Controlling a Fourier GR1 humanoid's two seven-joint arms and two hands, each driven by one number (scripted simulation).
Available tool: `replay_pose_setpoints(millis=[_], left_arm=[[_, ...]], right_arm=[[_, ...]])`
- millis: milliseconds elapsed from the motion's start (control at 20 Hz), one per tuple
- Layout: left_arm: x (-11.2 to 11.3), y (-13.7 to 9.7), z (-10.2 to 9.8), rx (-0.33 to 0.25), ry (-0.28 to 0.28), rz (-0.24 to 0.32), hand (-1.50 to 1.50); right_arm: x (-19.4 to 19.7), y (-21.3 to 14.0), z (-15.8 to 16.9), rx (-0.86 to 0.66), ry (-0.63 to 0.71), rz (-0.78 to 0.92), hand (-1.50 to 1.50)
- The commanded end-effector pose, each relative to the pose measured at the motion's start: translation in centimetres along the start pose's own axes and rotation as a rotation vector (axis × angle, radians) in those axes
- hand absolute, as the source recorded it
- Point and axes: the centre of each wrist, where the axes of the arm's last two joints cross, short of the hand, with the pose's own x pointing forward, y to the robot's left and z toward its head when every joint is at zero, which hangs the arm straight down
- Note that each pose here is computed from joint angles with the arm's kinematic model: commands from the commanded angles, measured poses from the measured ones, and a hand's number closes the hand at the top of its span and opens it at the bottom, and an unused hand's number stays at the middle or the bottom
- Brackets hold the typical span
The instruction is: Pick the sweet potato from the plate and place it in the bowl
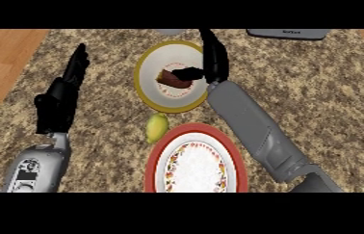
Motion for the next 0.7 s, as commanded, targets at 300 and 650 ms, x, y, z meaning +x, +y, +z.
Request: replay_pose_setpoints(millis=[300,650], left_arm=[[-1.5,4.0,0.1,0.047,0.045,-0.012,0.00],[-1.8,2.7,0.5,0.083,0.067,-0.023,0.00]], right_arm=[[-3.7,-2.7,-0.7,0.030,0.006,-0.255,-1.50],[-9.1,-4.5,4.1,0.162,-0.033,-0.352,-1.50]])
